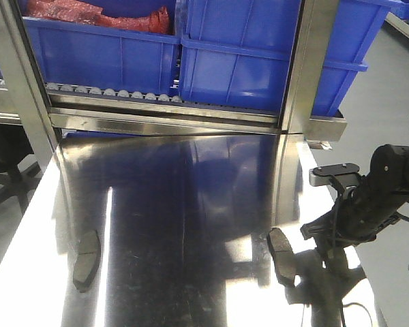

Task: Move and align brake pads A on conveyor
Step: 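Lower the right gripper onto the outermost brake pad and close it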

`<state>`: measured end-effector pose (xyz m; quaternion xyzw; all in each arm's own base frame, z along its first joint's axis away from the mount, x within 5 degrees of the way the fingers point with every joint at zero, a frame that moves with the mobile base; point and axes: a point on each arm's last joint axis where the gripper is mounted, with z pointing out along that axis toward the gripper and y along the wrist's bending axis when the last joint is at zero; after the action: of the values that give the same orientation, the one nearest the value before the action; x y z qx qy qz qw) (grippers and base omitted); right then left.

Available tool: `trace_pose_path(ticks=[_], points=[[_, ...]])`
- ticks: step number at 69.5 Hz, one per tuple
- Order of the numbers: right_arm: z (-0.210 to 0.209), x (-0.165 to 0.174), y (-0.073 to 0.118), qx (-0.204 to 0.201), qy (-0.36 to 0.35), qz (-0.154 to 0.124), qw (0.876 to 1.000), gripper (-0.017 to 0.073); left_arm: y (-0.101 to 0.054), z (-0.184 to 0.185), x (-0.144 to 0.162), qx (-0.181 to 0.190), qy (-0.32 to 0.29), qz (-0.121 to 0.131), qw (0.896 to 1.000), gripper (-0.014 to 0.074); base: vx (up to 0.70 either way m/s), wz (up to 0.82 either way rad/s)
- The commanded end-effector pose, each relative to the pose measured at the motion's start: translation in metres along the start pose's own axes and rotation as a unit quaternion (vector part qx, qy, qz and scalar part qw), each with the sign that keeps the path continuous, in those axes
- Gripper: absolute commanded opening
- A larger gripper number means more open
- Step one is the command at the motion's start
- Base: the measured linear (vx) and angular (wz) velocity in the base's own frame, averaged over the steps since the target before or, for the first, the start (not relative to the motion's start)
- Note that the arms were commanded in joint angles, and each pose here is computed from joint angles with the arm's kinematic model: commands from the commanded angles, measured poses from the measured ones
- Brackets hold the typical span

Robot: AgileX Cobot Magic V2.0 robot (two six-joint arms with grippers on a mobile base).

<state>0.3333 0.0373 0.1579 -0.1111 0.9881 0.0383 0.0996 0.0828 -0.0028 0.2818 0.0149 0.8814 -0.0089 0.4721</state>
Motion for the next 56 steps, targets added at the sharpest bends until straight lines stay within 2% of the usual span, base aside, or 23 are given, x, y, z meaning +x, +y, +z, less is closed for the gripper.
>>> trace_pose_path(ticks=[1, 14, 28, 48, 56], points=[[-0.019, -0.005, 0.001, 0.0, -0.022, -0.004, 1.0, 0.0095, -0.001, -0.005, -0.015, 0.003, -0.054, 0.0, 0.999, 0.0122, 0.0, 0.0], [-0.038, -0.004, 0.003, 0.003, -0.044, -0.019, 0.999, 0.0067, -0.001, -0.005, -0.015, 0.003, -0.054, 0.0, 0.999, 0.0122, 0.0, 0.0], [-0.073, 0.002, 0.007, 0.004, -0.1, -0.017, 0.995, 0.0069, -0.001, -0.005, -0.015, 0.003, -0.054, 0.0, 0.999, 0.0122, 0.0, 0.0], [-0.107, 0.049, 0.015, 0.019, -0.178, -0.019, 0.984, 0.0069, -0.001, -0.005, -0.015, 0.003, -0.054, 0.0, 0.999, 0.0122, 0.0, 0.0], [-0.124, 0.068, 0.021, 0.012, -0.215, -0.009, 0.976, 0.0069, -0.001, -0.005, -0.015, 0.003, -0.054, 0.0, 0.999, 0.0122, 0.0, 0.0]])
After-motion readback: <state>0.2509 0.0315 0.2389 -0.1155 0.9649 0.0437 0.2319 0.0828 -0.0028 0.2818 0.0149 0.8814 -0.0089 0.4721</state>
